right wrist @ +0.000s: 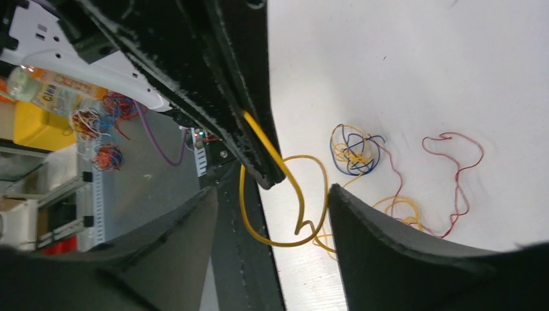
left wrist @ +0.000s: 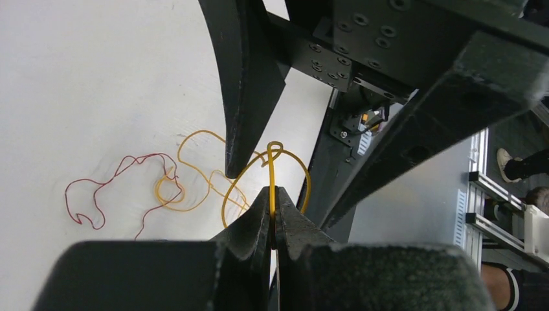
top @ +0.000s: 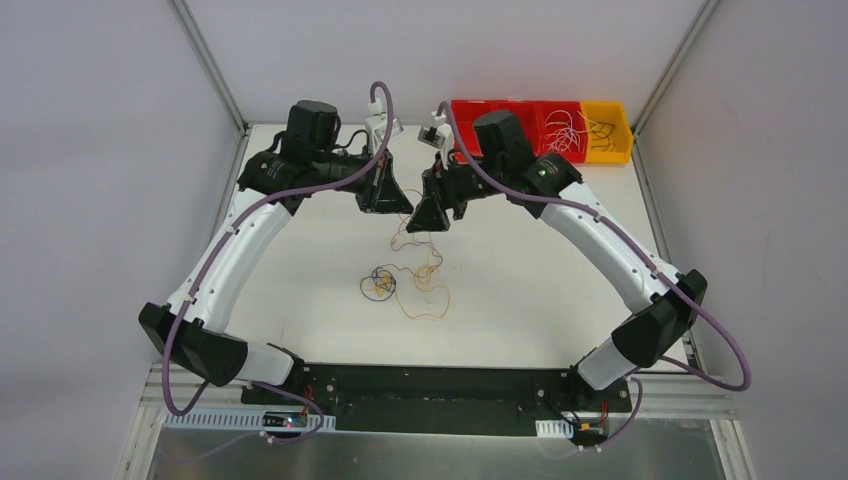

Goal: Untangle the cables

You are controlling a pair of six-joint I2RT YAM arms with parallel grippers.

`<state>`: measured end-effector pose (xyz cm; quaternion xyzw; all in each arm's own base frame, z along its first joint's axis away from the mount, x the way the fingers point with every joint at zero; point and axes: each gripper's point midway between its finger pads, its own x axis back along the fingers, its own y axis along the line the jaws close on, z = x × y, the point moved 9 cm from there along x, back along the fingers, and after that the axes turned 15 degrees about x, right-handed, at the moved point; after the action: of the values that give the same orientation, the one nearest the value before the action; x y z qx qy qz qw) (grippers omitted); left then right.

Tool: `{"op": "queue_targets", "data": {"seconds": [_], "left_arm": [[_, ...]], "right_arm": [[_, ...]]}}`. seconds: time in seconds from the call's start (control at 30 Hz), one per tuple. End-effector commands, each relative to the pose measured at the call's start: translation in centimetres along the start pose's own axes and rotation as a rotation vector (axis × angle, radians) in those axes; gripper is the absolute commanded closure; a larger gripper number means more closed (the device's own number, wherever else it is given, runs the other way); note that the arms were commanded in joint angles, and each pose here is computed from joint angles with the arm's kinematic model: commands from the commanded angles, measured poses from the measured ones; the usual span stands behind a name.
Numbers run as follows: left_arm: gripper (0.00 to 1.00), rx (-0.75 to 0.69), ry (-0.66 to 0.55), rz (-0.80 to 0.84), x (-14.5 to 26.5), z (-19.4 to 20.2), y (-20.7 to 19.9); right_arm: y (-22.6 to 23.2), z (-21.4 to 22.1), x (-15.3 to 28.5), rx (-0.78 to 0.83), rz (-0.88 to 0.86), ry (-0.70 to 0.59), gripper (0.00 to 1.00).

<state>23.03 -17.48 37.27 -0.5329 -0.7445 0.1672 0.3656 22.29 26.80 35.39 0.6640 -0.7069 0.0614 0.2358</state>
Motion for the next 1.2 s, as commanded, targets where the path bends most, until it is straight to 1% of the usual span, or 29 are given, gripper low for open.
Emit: {"op": "queue_targets", "data": {"seconds": [0.0, 0.03, 0.1, 0.13, 0.23, 0.27, 0.3, 0.33, 0.37, 0.4, 0.43, 0.5, 0.53, 0.63, 0.73, 0.9, 0.97, 1.0, 1.17], "left_arm": [[1.0, -0.023, -0.04, 0.096, 1.1, -0.8, -2.8], [1.0, -0.023, -0.045, 0.097, 1.1, -0.8, -2.8], [1.0, -0.025, -0.057, 0.089, 1.2, -0.9, -2.8], [1.0, -0.026, -0.072, 0.076, 1.2, -1.0, -2.8], [0.99, -0.007, -0.123, 0.012, 1.6, -1.4, -2.0], [0.85, 0.004, -0.146, -0.02, 1.9, -1.6, -1.6], [0.69, 0.011, -0.17, -0.043, 2.3, -1.8, -1.2], [0.5, 0.026, -0.199, -0.072, 2.8, -2.0, -0.7], [0.39, 0.043, -0.232, -0.104, 3.4, -2.3, -0.1], [0.3, 0.059, -0.274, -0.137, 4.2, -2.5, 0.4], [0.24, 0.082, -0.317, -0.183, 5.0, -2.7, 1.1], [0.04, 0.127, -0.4, -0.284, 6.7, -2.9, 2.7], [0.01, 0.144, -0.425, -0.324, 7.3, -2.8, 3.3], [0.01, 0.174, -0.455, -0.396, 8.2, -2.1, 4.7], [0.01, 0.176, -0.437, -0.424, 8.0, -1.0, 5.5], [0.01, 0.198, -0.405, -0.448, 7.5, 0.0, 6.9], [0.01, 0.206, -0.393, -0.458, 7.2, 0.2, 7.5], [0.01, 0.211, -0.388, -0.464, 7.1, 0.3, 7.8], [0.01, 0.236, -0.357, -0.49, 6.6, 1.3, 9.2]], "right_arm": [[0.3, -1.1, 0.3, 0.063, -0.006, -0.054, 0.48], [0.4, -1.2, 0.4, 0.066, -0.008, -0.058, 0.6], [0.7, -1.3, 0.7, 0.071, -0.014, -0.062, 0.87], [0.9, -1.3, 0.9, 0.071, -0.017, -0.06, 0.99], [1.2, -1.4, 1.7, 0.07, -0.002, -0.063, 1.0], [1.0, -1.4, 2.1, 0.063, 0.011, -0.068, 1.0], [0.6, -1.5, 2.6, 0.052, 0.033, -0.075, 1.0], [0.0, -1.6, 3.1, 0.041, 0.059, -0.083, 1.0], [-0.9, -1.7, 3.8, 0.032, 0.102, -0.092, 1.0], [-2.0, -1.9, 4.5, 0.024, 0.153, -0.102, 1.0], [-3.2, -2.1, 5.3, 0.015, 0.208, -0.116, 1.0], [-5.8, -2.8, 7.0, -0.009, 0.317, -0.157, 1.0], [-7.1, -3.1, 7.7, -0.02, 0.362, -0.174, 1.0], [-11.2, -4.3, 10.2, -0.037, 0.498, -0.227, 1.0], [-15.3, -5.0, 12.5, -0.034, 0.612, -0.278, 1.0], [-21.8, -6.7, 15.4, -0.037, 0.763, -0.409, 1.0], [-24.0, -7.7, 15.9, -0.026, 0.796, -0.465, 1.0], [-26.0, -7.0, 15.4, -0.038, 0.809, -0.463, 1.0], [-30.7, -7.0, 14.3, -0.032, 0.859, -0.563, 1.0]]}}
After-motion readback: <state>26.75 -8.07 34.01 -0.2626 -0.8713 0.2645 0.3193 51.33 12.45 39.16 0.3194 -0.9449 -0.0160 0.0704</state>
